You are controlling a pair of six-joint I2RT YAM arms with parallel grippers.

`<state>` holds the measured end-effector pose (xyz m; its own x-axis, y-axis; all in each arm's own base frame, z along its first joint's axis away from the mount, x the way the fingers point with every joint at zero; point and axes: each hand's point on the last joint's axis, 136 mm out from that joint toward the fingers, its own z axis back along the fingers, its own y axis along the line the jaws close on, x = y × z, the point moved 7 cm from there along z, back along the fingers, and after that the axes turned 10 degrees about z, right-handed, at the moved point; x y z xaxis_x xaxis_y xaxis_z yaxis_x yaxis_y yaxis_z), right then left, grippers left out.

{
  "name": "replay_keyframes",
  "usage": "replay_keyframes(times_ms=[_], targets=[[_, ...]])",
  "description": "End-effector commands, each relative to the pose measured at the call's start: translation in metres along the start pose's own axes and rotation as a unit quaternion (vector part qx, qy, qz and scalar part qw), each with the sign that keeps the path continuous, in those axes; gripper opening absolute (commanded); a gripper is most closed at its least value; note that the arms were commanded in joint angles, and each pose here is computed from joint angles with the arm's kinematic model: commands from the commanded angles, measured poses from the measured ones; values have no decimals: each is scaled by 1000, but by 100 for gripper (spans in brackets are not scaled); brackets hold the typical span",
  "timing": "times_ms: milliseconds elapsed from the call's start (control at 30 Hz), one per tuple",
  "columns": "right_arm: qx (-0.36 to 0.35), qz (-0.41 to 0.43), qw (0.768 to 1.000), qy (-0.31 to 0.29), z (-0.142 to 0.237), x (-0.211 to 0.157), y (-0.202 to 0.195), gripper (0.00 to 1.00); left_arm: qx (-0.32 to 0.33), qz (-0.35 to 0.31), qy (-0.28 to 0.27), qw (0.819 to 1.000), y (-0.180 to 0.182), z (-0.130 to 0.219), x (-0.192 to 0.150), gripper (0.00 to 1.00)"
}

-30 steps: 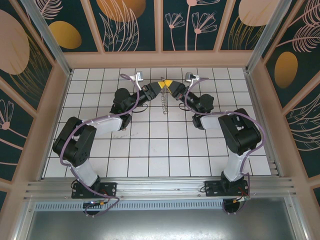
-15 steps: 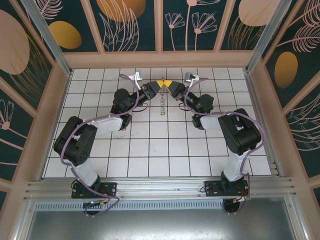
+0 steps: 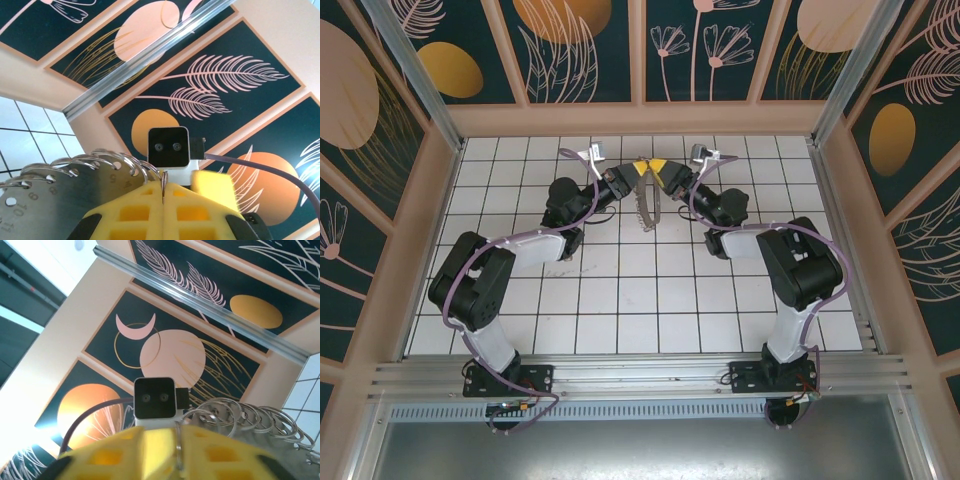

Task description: Put the keys on the keyring

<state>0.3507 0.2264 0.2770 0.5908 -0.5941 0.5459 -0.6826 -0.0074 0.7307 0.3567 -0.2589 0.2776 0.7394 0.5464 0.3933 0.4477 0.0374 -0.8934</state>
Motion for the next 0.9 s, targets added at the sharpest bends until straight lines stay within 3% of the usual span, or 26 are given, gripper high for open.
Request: replay_keyframes(times_ms=[0,133,400,633,867], targets=[[66,57,995,-39,12,22,38,37,-34,-71,37,996,-28,-12,3,0],[48,68,995,-49,30,33,38,41,-22,-148,84,985,-43,-21,5,0],[8,93,995,-40,62,44,30,42,-2,-277,169,946,-65,-28,11,0],[1,130,991,2,76,47,31,41,-19,-301,232,925,-65,-26,13,0],[40,176,982,49,73,41,52,35,-71,-287,268,917,-71,-24,8,0]])
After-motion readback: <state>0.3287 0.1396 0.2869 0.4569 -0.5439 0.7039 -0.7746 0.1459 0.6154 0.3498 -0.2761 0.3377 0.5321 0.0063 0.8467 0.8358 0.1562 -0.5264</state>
